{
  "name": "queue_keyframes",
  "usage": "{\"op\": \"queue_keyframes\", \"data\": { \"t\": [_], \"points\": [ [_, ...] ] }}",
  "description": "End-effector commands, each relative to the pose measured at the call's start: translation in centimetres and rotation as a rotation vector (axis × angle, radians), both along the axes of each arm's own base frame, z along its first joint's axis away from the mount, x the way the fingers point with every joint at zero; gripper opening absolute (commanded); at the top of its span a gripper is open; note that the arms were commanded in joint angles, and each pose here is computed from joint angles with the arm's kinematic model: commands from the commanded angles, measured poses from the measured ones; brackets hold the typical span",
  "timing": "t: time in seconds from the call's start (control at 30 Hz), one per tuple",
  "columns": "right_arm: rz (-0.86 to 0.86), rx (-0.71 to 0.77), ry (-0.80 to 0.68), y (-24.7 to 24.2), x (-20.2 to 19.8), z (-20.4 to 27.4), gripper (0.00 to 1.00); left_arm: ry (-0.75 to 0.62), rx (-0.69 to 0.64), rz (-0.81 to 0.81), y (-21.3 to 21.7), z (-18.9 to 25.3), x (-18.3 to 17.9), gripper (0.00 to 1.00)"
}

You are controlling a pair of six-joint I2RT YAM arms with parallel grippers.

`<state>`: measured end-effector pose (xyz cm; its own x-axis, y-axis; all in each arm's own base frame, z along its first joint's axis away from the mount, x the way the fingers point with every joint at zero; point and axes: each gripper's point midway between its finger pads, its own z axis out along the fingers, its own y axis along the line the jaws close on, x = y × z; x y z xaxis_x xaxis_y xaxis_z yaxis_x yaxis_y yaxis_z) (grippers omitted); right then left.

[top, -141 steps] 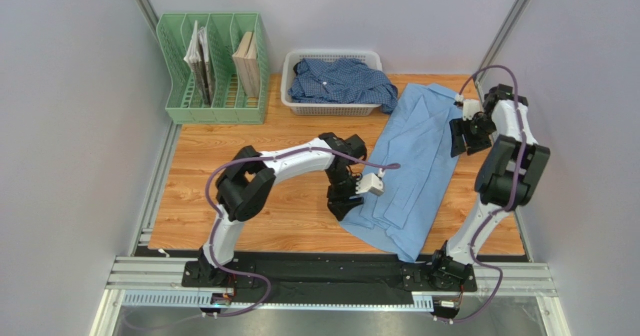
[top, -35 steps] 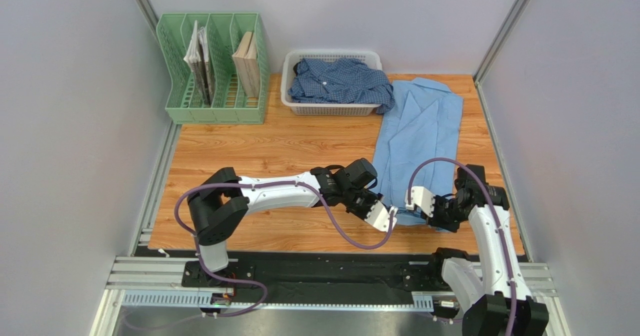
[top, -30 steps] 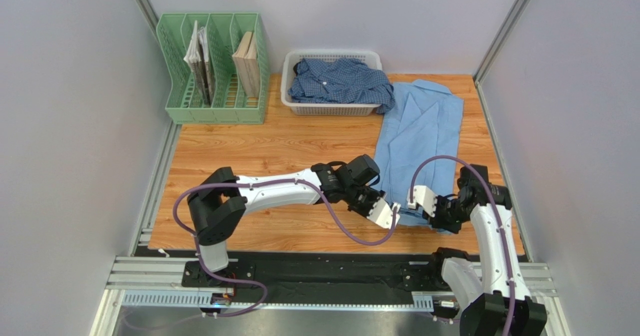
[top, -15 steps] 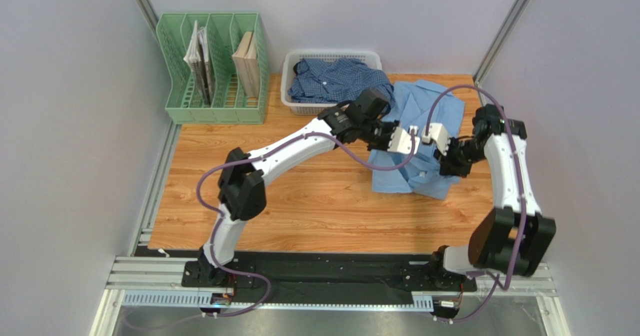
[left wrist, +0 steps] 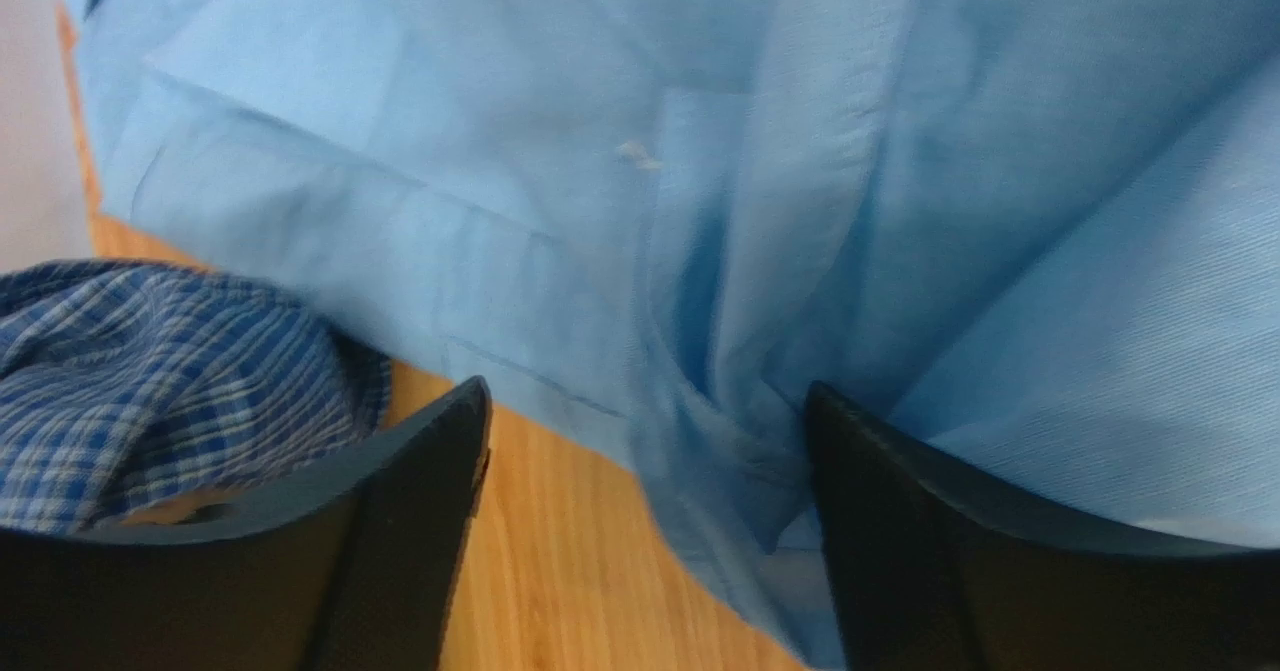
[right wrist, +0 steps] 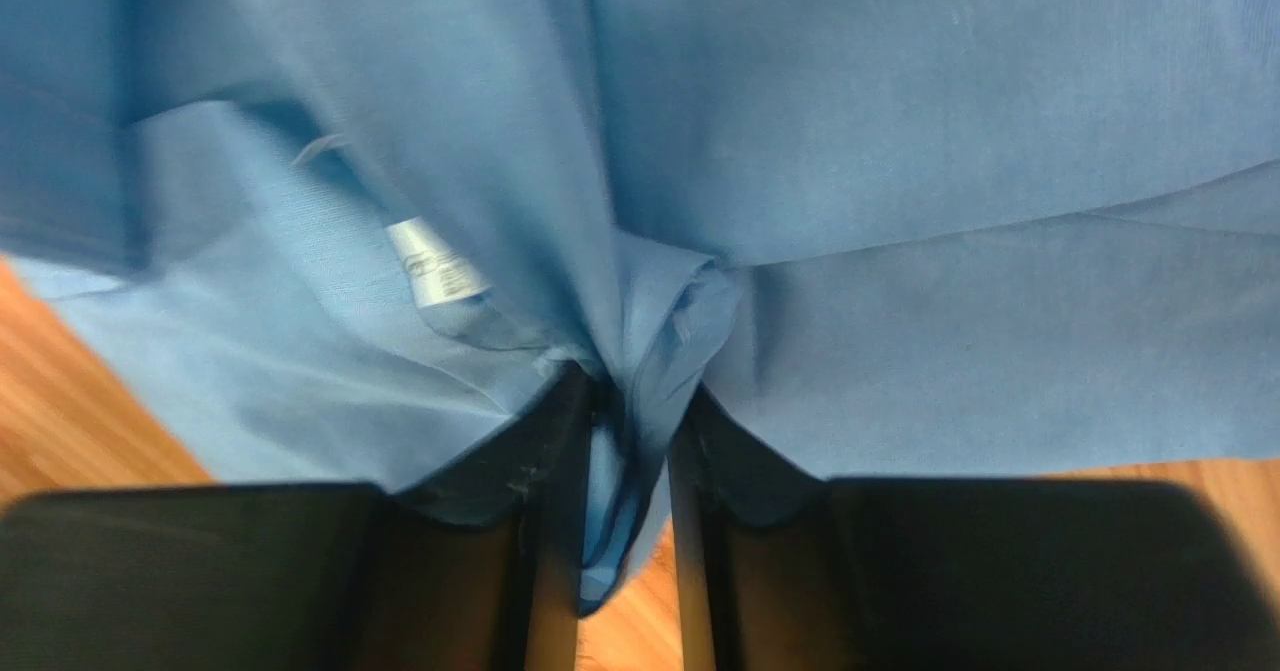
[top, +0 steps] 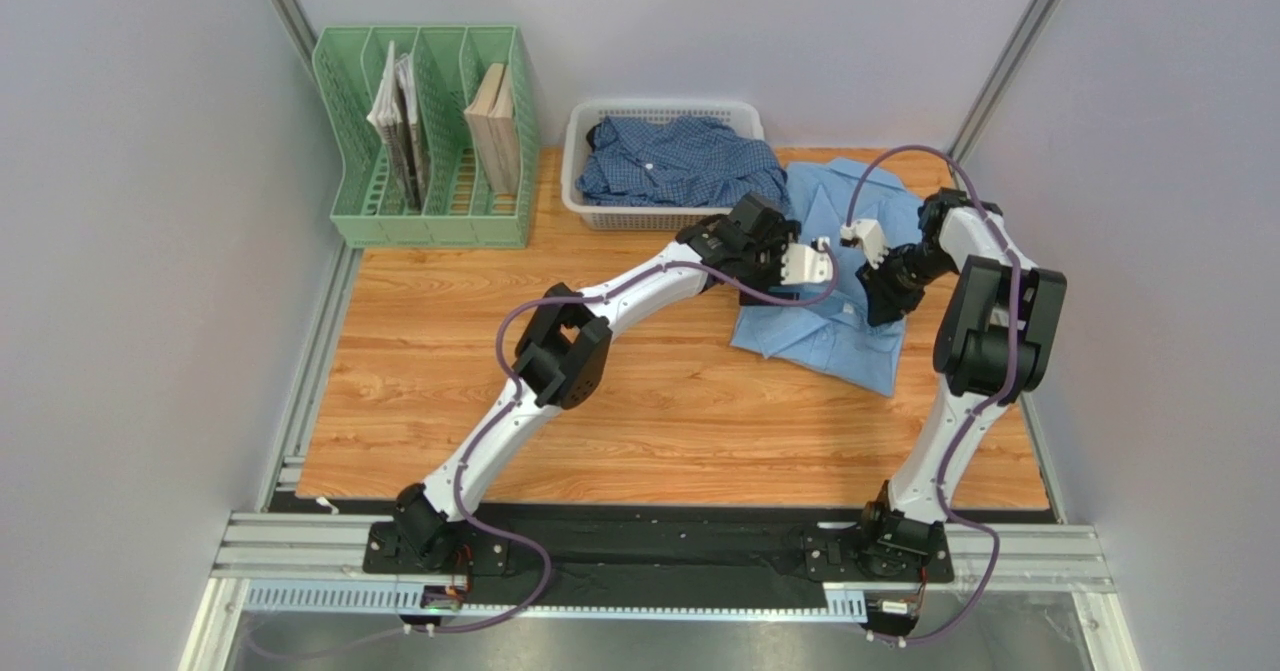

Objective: Fold and stack the long sleeve shirts
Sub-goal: Fold the shirt

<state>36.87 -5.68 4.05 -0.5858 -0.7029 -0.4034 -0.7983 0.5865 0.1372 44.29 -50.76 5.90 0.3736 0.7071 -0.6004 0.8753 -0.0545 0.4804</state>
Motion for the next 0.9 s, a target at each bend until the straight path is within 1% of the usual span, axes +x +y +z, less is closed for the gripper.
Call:
{"op": "queue_keyframes", "data": {
  "t": [0.0, 0.03, 0.07, 0.13, 0.17, 0.2, 0.23, 0.27, 0.3, 0.33, 0.37, 0.4, 0.43, 0.47, 0.5, 0.53, 0.57, 0.6, 0.67, 0.73, 0.77, 0.83, 0.87],
  "points": [
    [-0.122, -0.046, -0.033, -1.6, 2.4, 0.5, 0.34, -0.105, -0.304, 0.169, -0.2, 13.6, 3.7, 0.99],
    [-0.132, -0.043, -0.039, -1.6, 2.5, 0.9, 0.39, -0.058, -0.338, 0.217, 0.7, 14.6, 3.9, 0.99],
    [-0.14, -0.04, -0.067, -1.7, 2.7, 2.0, 0.55, -0.051, -0.386, 0.223, 1.4, 17.7, 3.4, 0.99],
    [-0.16, -0.023, -0.091, -1.4, 2.9, 3.6, 0.64, 0.054, -0.407, 0.272, 3.3, 18.1, 2.8, 0.99],
    [-0.177, -0.011, -0.107, -1.4, 3.1, 4.4, 0.71, 0.073, -0.444, 0.252, 4.2, 21.0, 1.5, 0.99],
    [-0.19, 0.0, -0.135, -1.3, 3.8, 6.2, 0.72, 0.123, -0.411, 0.258, 5.0, 19.7, 0.6, 0.99],
    [-0.226, 0.049, -0.132, -0.6, 4.1, 7.0, 0.72, 0.161, -0.383, 0.269, 6.1, 19.2, -0.2, 0.99],
    [-0.241, 0.077, -0.136, -0.1, 4.6, 7.9, 0.73, 0.179, -0.395, 0.256, 7.1, 21.1, -1.6, 0.99],
    [-0.26, 0.106, -0.134, 0.1, 5.5, 8.8, 0.73, 0.231, -0.35, 0.259, 8.0, 19.1, -2.8, 0.99],
    [-0.311, 0.155, -0.115, 1.0, 6.1, 9.4, 0.73, 0.275, -0.313, 0.271, 9.2, 18.5, -3.8, 0.99],
    [-0.326, 0.172, -0.103, 1.4, 6.5, 9.6, 0.73, 0.301, -0.321, 0.266, 10.1, 19.7, -5.1, 0.99],
    [-0.351, 0.188, -0.058, 1.8, 6.9, 8.5, 0.73, 0.364, -0.275, 0.276, 11.2, 18.1, -6.4, 0.99],
    [-0.351, 0.194, -0.075, 2.5, 8.1, 9.1, 0.73, 0.391, -0.27, 0.282, 12.1, 18.0, -6.9, 0.99],
    [-0.411, 0.199, -0.043, 3.0, 8.6, 8.6, 0.73, 0.408, -0.282, 0.283, 12.8, 18.9, -7.6, 0.99],
    [-0.422, 0.196, -0.051, 3.4, 9.5, 8.3, 0.73, 0.459, -0.264, 0.322, 14.0, 17.8, -8.0, 0.99],
    [-0.411, 0.181, -0.036, 4.4, 10.3, 7.1, 0.74, 0.481, -0.265, 0.335, 14.6, 17.8, -8.2, 0.99],
    [-0.438, 0.164, -0.024, 4.8, 10.7, 6.5, 0.74, 0.492, -0.282, 0.344, 15.2, 18.5, -8.5, 0.99],
    [-0.438, 0.144, -0.042, 5.1, 11.6, 5.9, 0.73, 0.531, -0.284, 0.383, 16.3, 17.8, -8.5, 0.99],
    [-0.435, 0.105, -0.015, 6.2, 12.2, 3.8, 0.73, 0.545, -0.305, 0.4, 17.4, 18.5, -8.7, 0.99],
    [-0.43, 0.065, 0.025, 7.1, 12.0, 2.2, 0.72, 0.574, -0.313, 0.453, 19.0, 18.1, -8.5, 0.99],
    [-0.432, 0.049, 0.061, 7.3, 11.7, 0.8, 0.68, 0.573, -0.329, 0.463, 19.6, 18.8, -8.6, 0.99],
    [-0.433, 0.022, 0.123, 7.6, 10.5, -0.4, 0.66, 0.602, -0.349, 0.509, 21.2, 18.8, -8.3, 0.99],
    [-0.441, 0.006, 0.164, 7.5, 9.6, -1.6, 0.63, 0.612, -0.358, 0.521, 21.8, 18.9, -8.5, 0.99]
  ]
}}
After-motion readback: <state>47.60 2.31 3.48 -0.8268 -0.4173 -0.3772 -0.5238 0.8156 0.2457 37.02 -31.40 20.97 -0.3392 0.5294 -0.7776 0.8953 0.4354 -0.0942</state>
